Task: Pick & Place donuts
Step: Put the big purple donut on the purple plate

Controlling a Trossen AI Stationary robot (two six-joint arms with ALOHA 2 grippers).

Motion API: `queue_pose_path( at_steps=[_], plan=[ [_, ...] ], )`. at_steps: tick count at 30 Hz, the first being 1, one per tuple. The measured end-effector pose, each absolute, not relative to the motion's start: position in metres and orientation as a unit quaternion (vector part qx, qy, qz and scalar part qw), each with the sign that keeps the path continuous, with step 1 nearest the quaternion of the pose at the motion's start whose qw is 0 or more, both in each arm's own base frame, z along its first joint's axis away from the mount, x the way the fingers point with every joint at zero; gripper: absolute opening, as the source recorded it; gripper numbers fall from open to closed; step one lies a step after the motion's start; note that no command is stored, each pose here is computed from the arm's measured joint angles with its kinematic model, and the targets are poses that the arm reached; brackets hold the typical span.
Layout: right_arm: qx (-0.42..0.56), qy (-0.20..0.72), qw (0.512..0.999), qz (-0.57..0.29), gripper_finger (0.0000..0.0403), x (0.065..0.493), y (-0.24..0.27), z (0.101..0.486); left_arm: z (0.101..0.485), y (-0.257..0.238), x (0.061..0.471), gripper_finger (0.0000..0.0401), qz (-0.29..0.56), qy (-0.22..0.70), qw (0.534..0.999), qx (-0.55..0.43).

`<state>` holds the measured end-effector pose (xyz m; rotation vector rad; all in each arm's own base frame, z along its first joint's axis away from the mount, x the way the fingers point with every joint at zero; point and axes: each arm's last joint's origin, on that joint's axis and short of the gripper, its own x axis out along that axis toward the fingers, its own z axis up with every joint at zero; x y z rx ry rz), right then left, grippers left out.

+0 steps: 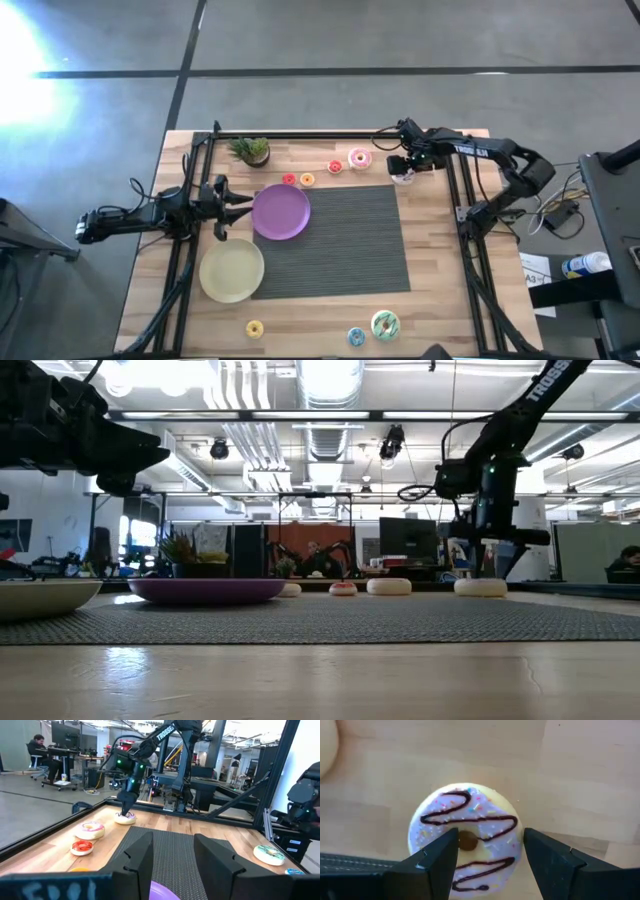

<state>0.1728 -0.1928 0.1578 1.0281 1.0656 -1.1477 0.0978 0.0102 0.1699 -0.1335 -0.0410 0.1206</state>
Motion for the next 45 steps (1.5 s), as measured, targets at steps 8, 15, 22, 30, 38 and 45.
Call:
queue_pose_path(
  at_steps=[8,15,22,30,38,45],
  plan=[
    [0.450,0.493,0.569,-0.480,0.0216,0.174,-0.195,0.139,0.170,0.010,0.098,0.0116,0.060,-0.020,0.996,-0.067],
    [0.446,0.494,0.580,-0.469,0.0165,0.176,-0.196,0.142,0.170,0.010,0.098,0.0116,0.060,-0.020,0.996,-0.067],
    [0.450,0.474,0.604,-0.457,0.0035,0.177,-0.193,0.157,0.170,0.010,0.098,0.0116,0.060,-0.020,0.996,-0.067],
    [0.438,0.461,0.661,-0.399,0.0015,0.202,-0.167,0.181,0.170,0.010,0.098,0.0116,0.060,-0.020,0.996,-0.067],
    [0.421,0.430,0.726,-0.333,0.0014,0.258,-0.131,0.217,0.170,0.010,0.098,0.0116,0.060,-0.022,0.995,-0.080],
    [0.401,0.426,0.750,-0.309,0.0013,0.298,-0.113,0.230,0.170,0.010,0.098,0.0116,0.044,-0.034,0.934,-0.353]
  ],
)
